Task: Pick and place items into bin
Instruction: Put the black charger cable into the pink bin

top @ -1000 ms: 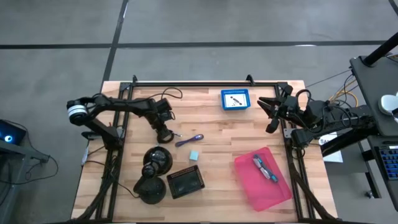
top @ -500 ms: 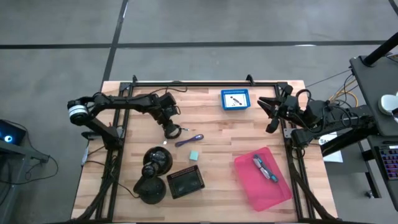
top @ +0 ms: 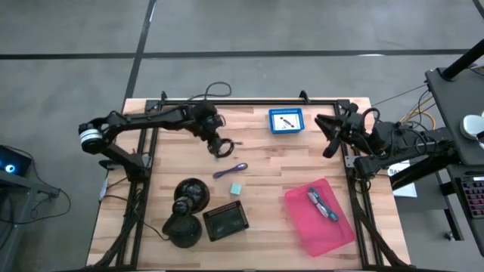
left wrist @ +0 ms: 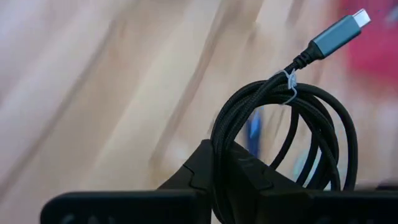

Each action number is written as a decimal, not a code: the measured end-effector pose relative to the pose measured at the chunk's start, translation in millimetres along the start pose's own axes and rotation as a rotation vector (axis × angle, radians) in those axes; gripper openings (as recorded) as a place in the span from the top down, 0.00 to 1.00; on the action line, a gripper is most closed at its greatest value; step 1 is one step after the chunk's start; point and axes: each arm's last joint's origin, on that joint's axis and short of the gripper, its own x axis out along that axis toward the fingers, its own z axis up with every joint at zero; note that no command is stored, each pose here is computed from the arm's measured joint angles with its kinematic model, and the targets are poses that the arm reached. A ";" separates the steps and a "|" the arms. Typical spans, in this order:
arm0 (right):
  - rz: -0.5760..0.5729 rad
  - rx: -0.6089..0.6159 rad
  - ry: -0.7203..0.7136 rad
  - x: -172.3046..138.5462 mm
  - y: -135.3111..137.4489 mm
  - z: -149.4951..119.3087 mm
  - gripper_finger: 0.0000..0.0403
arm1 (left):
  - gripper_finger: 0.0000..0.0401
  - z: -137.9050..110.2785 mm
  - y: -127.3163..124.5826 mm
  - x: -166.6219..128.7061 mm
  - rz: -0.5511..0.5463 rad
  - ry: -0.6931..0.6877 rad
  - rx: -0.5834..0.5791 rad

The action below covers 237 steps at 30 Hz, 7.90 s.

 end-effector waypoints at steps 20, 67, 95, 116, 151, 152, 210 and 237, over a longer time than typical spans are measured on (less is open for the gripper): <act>0.060 0.035 0.105 12.8 10.2 -13.7 0.84 | 0.97 56.6 -22.5 -29.8 -0.220 -0.634 0.020; 0.426 0.098 0.042 154.7 13.7 -57.7 0.51 | 0.97 63.8 -30.1 -36.4 -0.237 -0.757 0.062; 0.618 0.180 0.000 208.5 10.7 -65.0 0.52 | 0.97 63.2 -31.1 -36.4 -0.250 -0.780 0.073; 0.605 0.172 0.032 214.9 10.1 -60.6 0.72 | 0.97 62.9 -31.1 -36.1 -0.247 -0.777 0.071; 0.587 0.249 0.068 199.4 4.9 -43.4 0.97 | 0.86 64.0 -31.3 -37.3 -0.261 -0.779 0.048; 0.586 0.248 0.071 196.7 4.4 -40.8 0.97 | 0.83 63.7 -31.0 -36.9 -0.256 -0.778 0.045; 0.617 0.721 0.996 32.4 44.4 -26.1 0.97 | 0.64 58.3 -25.9 -31.6 -0.204 -0.755 0.112; 0.176 0.587 1.549 9.1 89.9 -92.1 0.97 | 0.64 58.0 -25.8 -31.3 -0.199 -0.755 0.124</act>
